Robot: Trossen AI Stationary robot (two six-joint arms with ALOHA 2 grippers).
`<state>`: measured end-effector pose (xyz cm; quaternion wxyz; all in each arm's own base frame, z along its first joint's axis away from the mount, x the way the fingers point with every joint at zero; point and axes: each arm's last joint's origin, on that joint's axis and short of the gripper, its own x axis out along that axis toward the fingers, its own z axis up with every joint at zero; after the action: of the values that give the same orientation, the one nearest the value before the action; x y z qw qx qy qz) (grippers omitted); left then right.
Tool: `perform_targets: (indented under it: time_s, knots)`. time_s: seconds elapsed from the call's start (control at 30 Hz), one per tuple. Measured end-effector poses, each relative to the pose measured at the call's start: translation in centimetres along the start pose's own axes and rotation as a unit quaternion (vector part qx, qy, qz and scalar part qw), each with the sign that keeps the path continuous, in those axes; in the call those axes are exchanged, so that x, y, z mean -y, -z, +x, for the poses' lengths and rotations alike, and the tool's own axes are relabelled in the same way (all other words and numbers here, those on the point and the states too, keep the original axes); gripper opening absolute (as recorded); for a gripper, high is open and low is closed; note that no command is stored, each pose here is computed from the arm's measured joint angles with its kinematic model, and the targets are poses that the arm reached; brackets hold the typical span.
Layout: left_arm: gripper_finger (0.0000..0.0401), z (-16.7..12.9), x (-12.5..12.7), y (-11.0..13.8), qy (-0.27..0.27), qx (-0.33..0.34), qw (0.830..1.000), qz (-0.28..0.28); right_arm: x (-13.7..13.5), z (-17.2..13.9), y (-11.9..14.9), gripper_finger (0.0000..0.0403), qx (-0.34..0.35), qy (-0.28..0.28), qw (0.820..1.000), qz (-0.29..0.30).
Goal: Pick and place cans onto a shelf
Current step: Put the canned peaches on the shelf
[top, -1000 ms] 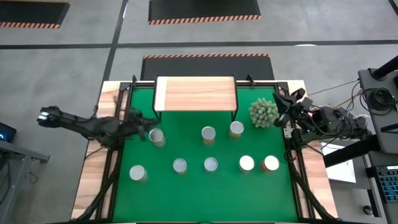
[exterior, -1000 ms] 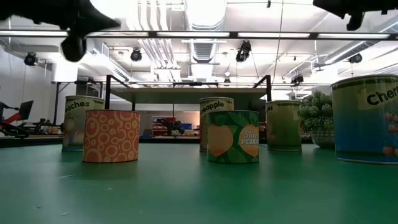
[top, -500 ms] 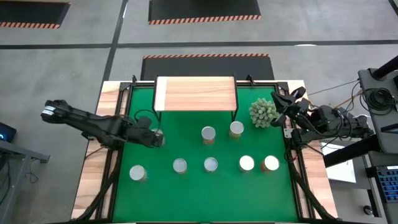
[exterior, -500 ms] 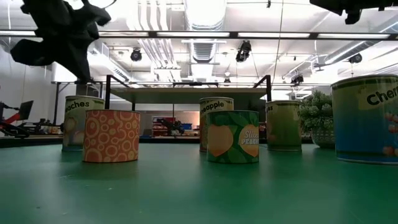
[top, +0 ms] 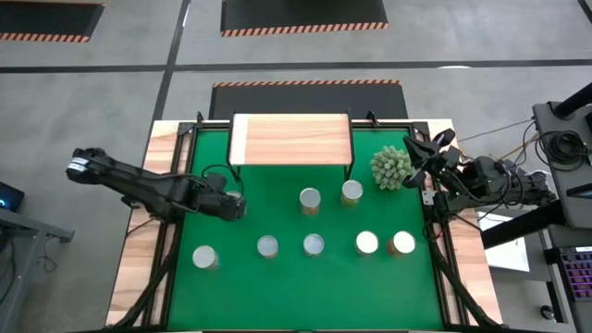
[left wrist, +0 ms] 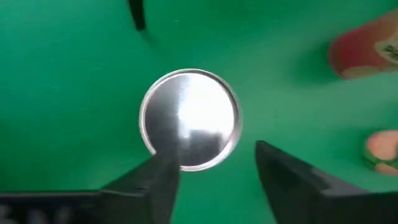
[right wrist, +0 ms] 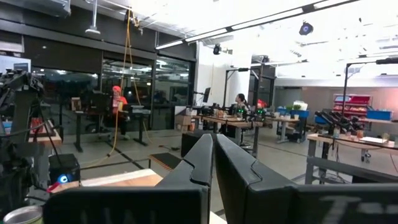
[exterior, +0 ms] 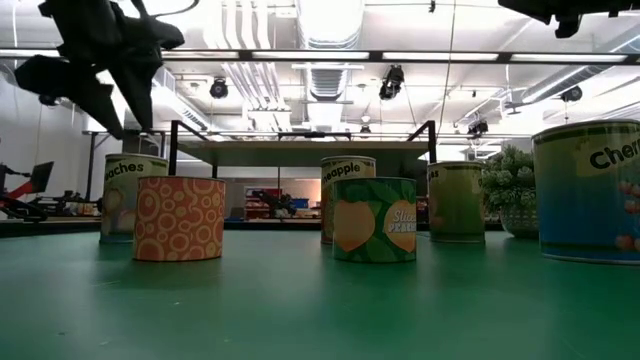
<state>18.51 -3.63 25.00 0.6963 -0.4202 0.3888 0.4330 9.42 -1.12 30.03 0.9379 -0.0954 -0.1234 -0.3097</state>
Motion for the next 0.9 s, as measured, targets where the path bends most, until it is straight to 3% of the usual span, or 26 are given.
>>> perform_targets:
  time_s: [0.17,0.3,0.9]
  knots:
    - [0.0306,0.9,0.0,0.3,-0.044,0.012,0.999,0.004,0.0,0.0,0.0,0.0009,0.000,0.000,1.000,-0.001]
    - [0.0352,1.4,0.3,0.4,-0.057,0.013,0.998,0.009,0.0,0.0,0.0,0.0009,0.000,0.000,1.000,-0.001]
    - [0.0336,3.6,1.4,1.1,-0.095,0.039,0.994,0.023,0.0,0.0,0.0,0.0009,0.000,0.000,1.000,-0.005]
